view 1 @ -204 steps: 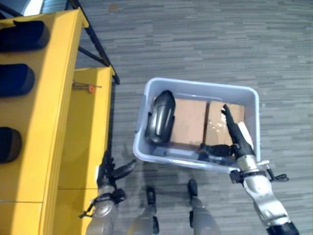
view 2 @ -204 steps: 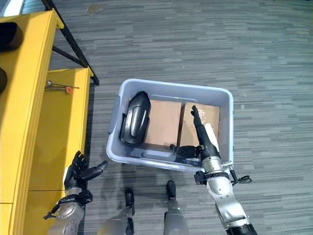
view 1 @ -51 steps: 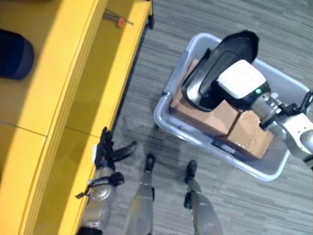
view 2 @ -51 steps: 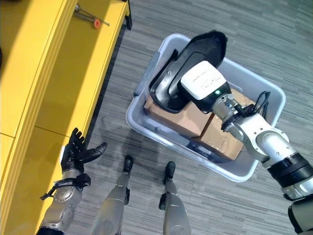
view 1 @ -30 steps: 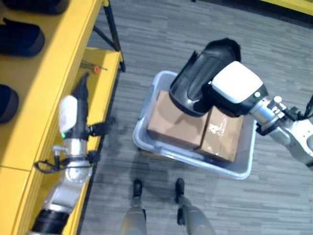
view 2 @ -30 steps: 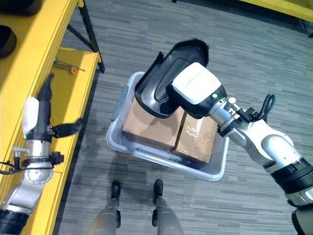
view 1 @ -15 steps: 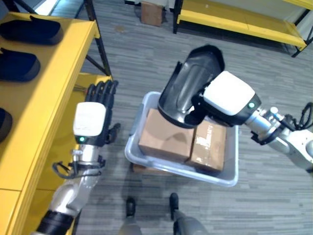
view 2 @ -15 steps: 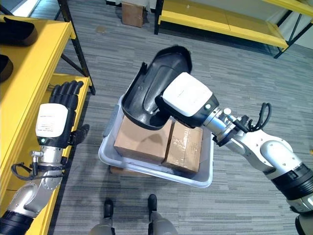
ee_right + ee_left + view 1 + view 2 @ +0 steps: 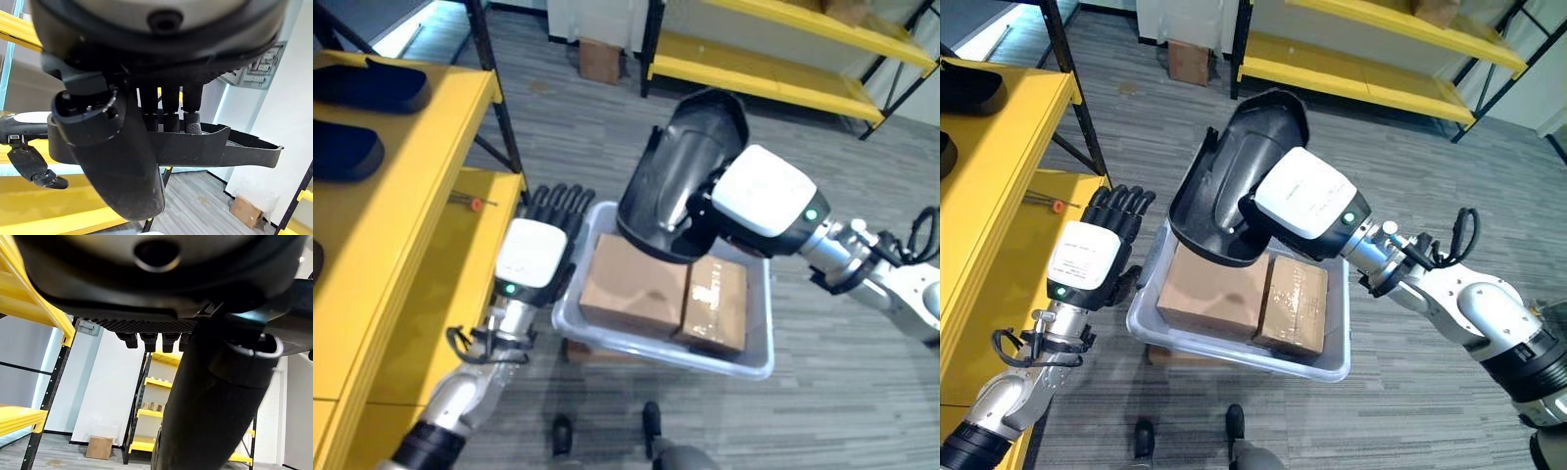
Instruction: Move parts from the plastic box to the shelf.
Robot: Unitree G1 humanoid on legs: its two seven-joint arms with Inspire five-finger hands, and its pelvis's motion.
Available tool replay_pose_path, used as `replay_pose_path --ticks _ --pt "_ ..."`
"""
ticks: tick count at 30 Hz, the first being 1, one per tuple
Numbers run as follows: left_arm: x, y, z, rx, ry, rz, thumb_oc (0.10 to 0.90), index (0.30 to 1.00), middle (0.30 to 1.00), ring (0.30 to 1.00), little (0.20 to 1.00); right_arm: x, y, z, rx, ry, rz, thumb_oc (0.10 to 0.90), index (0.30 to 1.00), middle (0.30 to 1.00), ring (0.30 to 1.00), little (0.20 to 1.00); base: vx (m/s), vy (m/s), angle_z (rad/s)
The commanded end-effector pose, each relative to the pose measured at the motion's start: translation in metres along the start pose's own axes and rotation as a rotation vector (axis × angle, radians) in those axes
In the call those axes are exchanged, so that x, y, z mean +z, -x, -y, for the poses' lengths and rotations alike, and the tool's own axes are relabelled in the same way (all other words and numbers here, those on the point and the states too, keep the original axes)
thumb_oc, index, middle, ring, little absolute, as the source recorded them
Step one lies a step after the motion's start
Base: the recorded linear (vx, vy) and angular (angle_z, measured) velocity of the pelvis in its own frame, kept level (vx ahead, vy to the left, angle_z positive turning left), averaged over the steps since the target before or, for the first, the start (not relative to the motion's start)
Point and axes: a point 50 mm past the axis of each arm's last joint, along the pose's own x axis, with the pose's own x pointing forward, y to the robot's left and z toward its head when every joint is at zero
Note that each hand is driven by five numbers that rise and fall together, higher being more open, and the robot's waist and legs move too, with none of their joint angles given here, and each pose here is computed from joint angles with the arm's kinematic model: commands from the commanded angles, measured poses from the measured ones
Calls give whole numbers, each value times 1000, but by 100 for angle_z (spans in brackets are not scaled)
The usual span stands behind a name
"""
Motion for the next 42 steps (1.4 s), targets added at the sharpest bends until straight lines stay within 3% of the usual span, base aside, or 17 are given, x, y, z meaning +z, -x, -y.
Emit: replay_pose_path --ticks 1,25,42 --pt "11 -20 -8 91 -44 117 900 1000 1000 1000 1000 -12 -7 25 -222 11 -66 400 300 300 300 300 0 0 0" --pt "31 -31 -20 164 -24 190 900 1000 1000 1000 1000 -6 -14 28 -254 -12 -35 400 300 300 300 300 0 0 0" --pt "7 -12 -27 177 -38 65 900 1000 1000 1000 1000 -17 10 15 -184 15 -129 400 300 300 300 300 0 0 0"
